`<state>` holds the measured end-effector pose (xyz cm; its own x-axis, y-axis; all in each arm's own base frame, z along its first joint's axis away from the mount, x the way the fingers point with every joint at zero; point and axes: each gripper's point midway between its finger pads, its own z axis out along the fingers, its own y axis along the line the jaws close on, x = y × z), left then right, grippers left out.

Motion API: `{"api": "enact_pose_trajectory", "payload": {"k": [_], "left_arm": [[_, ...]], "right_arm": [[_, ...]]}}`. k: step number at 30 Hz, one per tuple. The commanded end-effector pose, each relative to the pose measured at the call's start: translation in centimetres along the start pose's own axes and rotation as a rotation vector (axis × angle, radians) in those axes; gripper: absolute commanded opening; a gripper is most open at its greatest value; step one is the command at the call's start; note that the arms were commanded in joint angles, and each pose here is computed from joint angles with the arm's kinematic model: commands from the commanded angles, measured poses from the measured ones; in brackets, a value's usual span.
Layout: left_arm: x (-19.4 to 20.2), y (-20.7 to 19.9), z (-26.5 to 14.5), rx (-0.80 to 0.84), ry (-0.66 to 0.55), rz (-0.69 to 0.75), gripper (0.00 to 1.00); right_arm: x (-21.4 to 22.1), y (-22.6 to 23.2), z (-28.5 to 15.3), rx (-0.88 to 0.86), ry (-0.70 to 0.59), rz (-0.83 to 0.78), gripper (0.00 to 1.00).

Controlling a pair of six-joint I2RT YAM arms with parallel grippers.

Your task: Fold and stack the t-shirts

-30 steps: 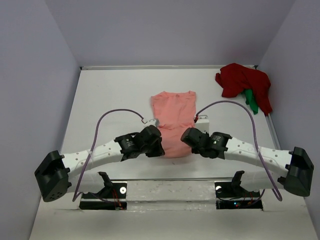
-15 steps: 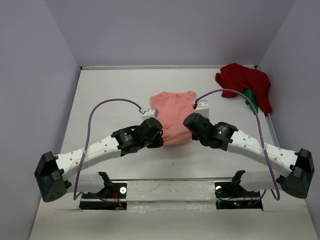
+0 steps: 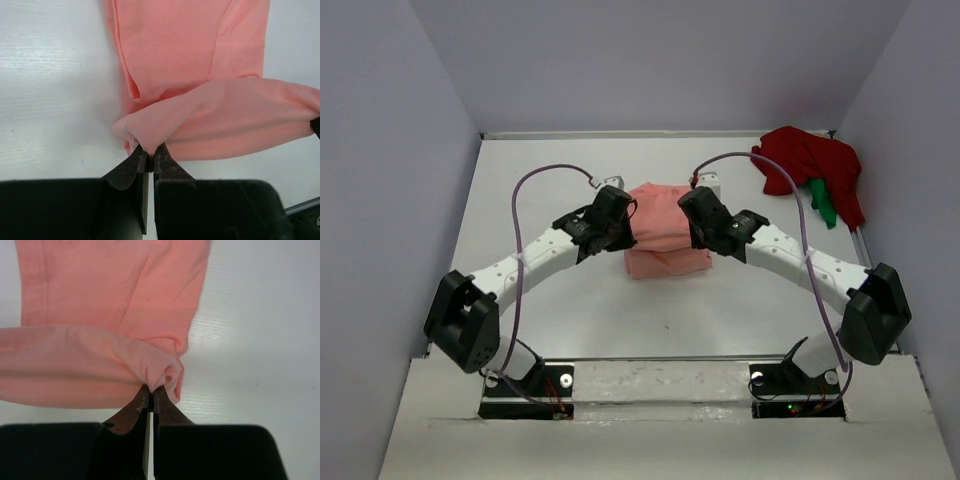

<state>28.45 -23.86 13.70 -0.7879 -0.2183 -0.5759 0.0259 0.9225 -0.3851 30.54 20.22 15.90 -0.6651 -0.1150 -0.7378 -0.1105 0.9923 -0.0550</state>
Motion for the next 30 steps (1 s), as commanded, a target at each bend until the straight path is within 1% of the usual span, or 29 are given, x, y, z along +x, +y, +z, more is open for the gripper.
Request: {"api": "enact_pose_trajectory", "payload": {"k": [1, 2, 3, 4, 5, 6, 7, 8, 9, 10, 12, 13, 14, 16, 18, 19, 20, 24, 25, 26, 28, 30], "left_arm": [[-4.0, -0.7, 3.1, 0.022, -0.008, 0.068, 0.0], [-5.6, -2.0, 3.4, 0.054, -0.022, 0.09, 0.0], [-5.2, -1.7, 5.3, 0.031, 0.016, 0.097, 0.0], [-6.7, -2.8, 5.7, 0.057, -0.004, 0.102, 0.0], [-6.9, -3.5, 6.3, 0.087, 0.014, 0.112, 0.0], [-6.5, -3.2, 8.2, 0.073, 0.052, 0.126, 0.0], [-6.8, -3.3, 8.7, 0.068, 0.056, 0.132, 0.0], [-8.3, -4.3, 8.9, 0.091, 0.031, 0.136, 0.0], [-8.2, -4.0, 10.2, 0.087, 0.054, 0.129, 0.0], [-9.5, -4.8, 10.2, 0.105, 0.038, 0.125, 0.0], [-10.4, -5.1, 10.9, 0.116, 0.039, 0.129, 0.0], [-10.4, -4.6, 12.0, 0.096, 0.053, 0.128, 0.0], [-11.5, -5.3, 11.8, 0.113, 0.041, 0.132, 0.0], [-12.2, -4.9, 12.6, 0.11, 0.048, 0.118, 0.0], [-13.6, -5.7, 12.3, 0.131, 0.024, 0.124, 0.0], [-14.1, -4.8, 12.9, 0.084, 0.013, 0.121, 0.0], [-15.1, -5.1, 12.3, 0.076, 0.001, 0.129, 0.0], [-16.1, -3.7, 12.7, 0.058, -0.008, 0.099, 0.0], [-17.3, -3.2, 12.5, 0.044, -0.052, 0.087, 0.0], [-17.1, -2.5, 12.7, 0.029, -0.054, 0.08, 0.0], [-17.3, -2.3, 13.4, 0.058, -0.05, 0.073, 0.0], [-18.9, -2.2, 13.6, 0.058, -0.076, 0.075, 0.0]], "right_arm": [[-4.3, 0.7, 2.1, -0.026, -0.052, -0.011, 0.0], [-4.9, 0.3, 2.9, -0.018, -0.054, -0.001, 0.0], [-5.2, 0.8, 4.1, -0.02, -0.039, -0.014, 0.0], [-5.6, 0.5, 4.9, -0.011, -0.038, -0.011, 0.0], [-5.8, 0.5, 5.6, -0.014, -0.027, -0.014, 0.0], [-6.1, 0.9, 6.7, -0.021, -0.013, -0.021, 0.0], [-6.4, 1.0, 7.4, -0.023, -0.011, -0.025, 0.0], [-6.7, 0.8, 8.0, -0.022, -0.003, -0.026, 0.0], [-7.9, 0.3, 8.4, -0.009, -0.021, -0.013, 0.0], [-7.8, 0.3, 9.5, -0.012, -0.006, -0.018, 0.0], [-8.7, 0.0, 10.3, -0.012, -0.005, -0.017, 0.0], [-9.1, -0.4, 10.8, -0.016, 0.001, -0.008, 0.0], [-9.9, -0.5, 11.5, -0.013, -0.005, -0.006, 0.0], [-10.6, -0.9, 12.2, -0.004, -0.009, -0.018, 0.0], [-11.4, -1.3, 13.5, -0.002, -0.004, -0.012, 0.0], [-11.4, -1.1, 13.7, -0.005, 0.003, -0.014, 0.0], [-11.5, -1.7, 14.3, 0.007, 0.009, -0.017, 0.0], [-11.7, -3.1, 15.3, 0.05, 0.006, -0.024, 0.0], [-11.5, -3.5, 15.5, 0.075, 0.007, -0.024, 0.0], [-11.6, -4.2, 15.8, 0.097, 0.006, -0.014, 0.0], [-11.8, -4.6, 16.3, 0.111, 0.004, -0.008, 0.0], [-11.6, -5.1, 17.2, 0.129, 0.017, -0.002, 0.0]]}}
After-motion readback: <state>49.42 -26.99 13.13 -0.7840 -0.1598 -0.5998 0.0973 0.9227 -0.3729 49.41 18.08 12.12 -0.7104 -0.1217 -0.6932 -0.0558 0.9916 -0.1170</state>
